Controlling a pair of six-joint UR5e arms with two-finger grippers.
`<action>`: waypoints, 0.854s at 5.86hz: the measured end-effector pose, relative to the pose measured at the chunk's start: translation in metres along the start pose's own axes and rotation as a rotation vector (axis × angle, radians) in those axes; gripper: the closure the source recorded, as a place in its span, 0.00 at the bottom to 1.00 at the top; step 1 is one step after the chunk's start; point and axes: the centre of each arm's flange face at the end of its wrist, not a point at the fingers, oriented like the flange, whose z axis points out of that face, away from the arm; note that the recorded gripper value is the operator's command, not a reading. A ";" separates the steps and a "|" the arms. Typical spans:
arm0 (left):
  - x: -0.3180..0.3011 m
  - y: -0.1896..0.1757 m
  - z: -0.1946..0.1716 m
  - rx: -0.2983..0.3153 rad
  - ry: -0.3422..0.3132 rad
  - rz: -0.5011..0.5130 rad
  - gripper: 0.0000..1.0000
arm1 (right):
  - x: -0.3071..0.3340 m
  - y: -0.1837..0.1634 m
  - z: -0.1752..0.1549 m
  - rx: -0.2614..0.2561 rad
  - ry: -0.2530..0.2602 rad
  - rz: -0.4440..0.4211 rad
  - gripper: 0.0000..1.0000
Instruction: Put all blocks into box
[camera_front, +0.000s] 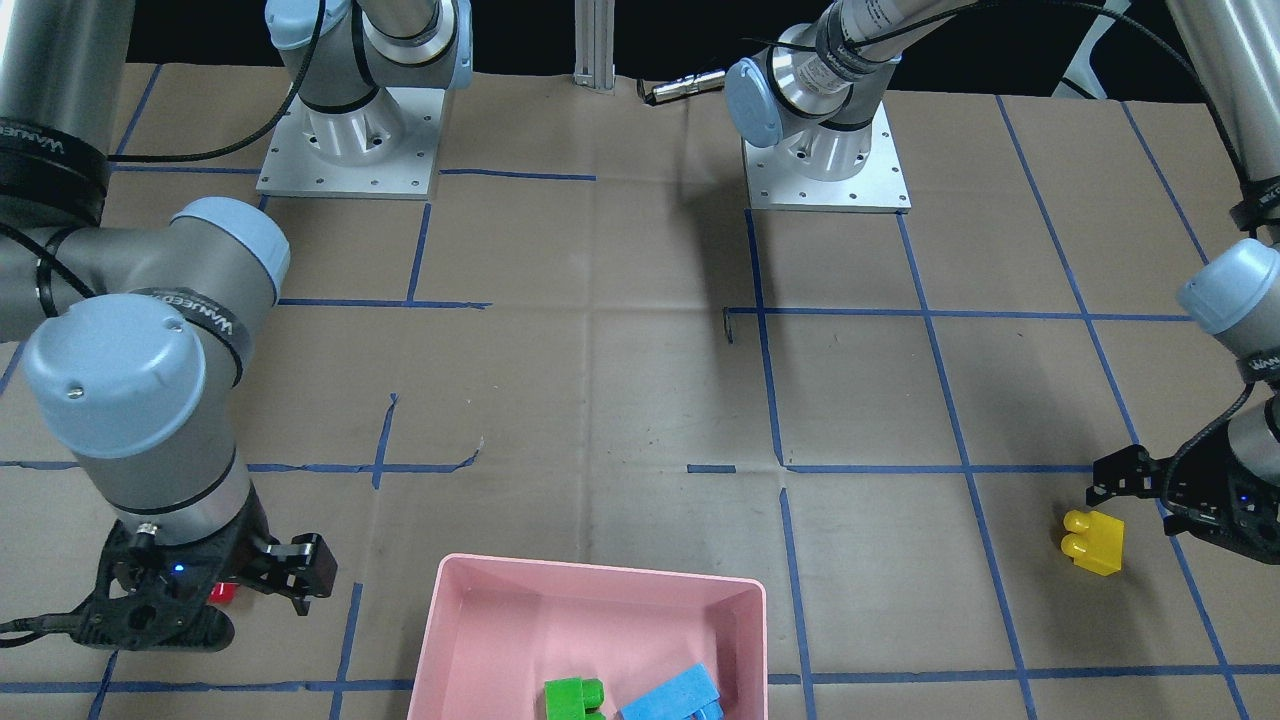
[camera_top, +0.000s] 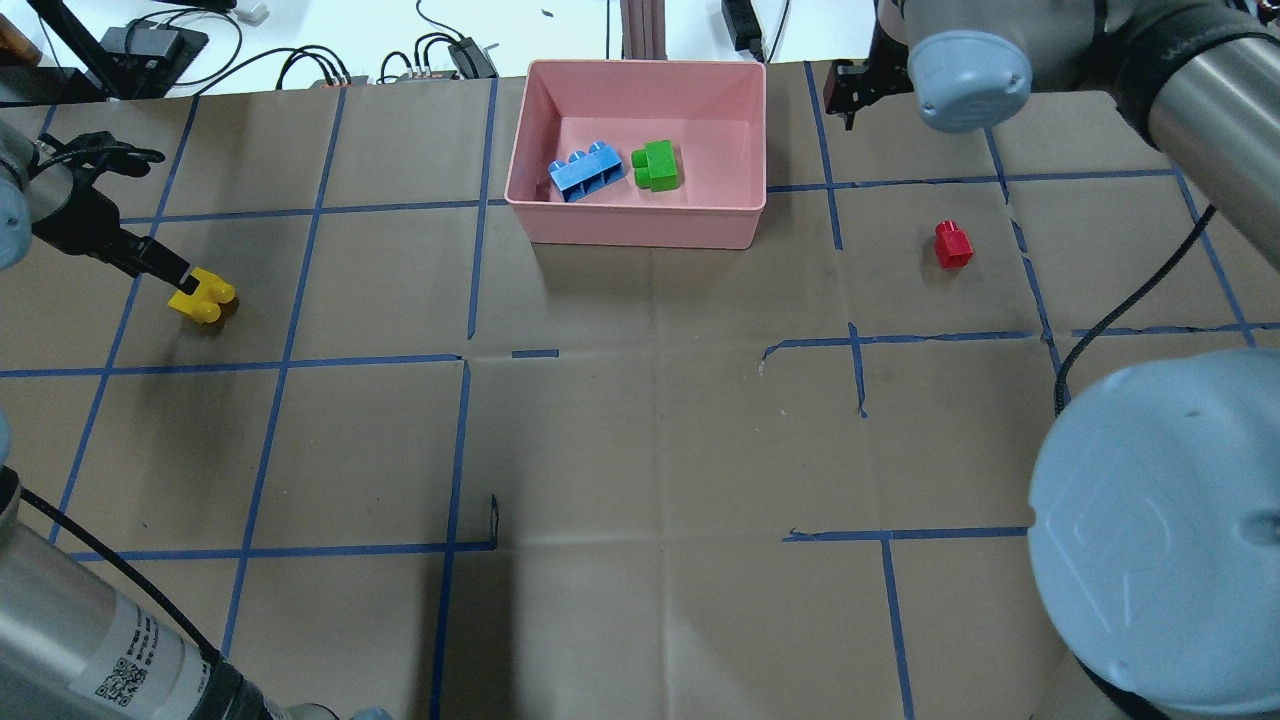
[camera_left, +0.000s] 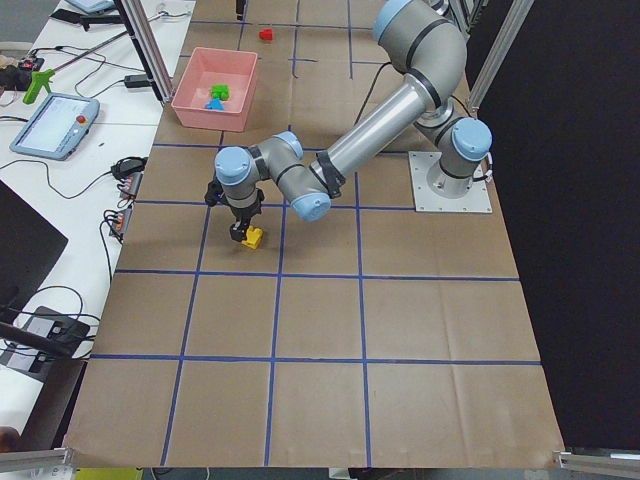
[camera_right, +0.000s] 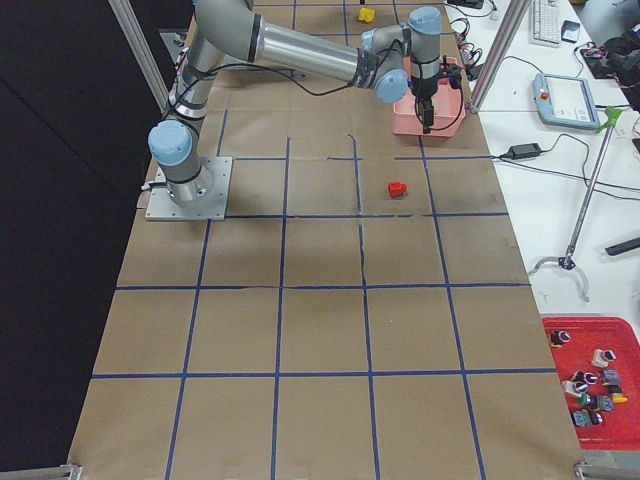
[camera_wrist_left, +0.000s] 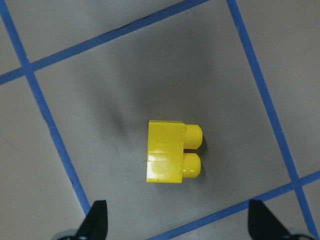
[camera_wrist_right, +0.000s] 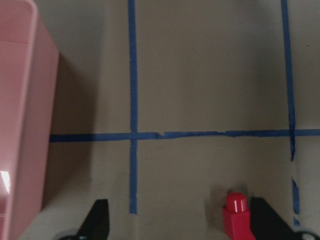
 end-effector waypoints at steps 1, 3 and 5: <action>-0.001 -0.006 0.016 0.001 -0.001 0.008 0.01 | 0.044 0.015 0.032 0.007 -0.086 -0.031 0.01; 0.008 -0.025 0.036 0.025 -0.035 0.045 0.02 | 0.094 0.049 0.086 0.100 -0.173 -0.166 0.01; 0.014 -0.020 0.054 0.011 -0.021 0.052 0.02 | 0.094 0.078 0.114 0.138 -0.154 -0.211 0.00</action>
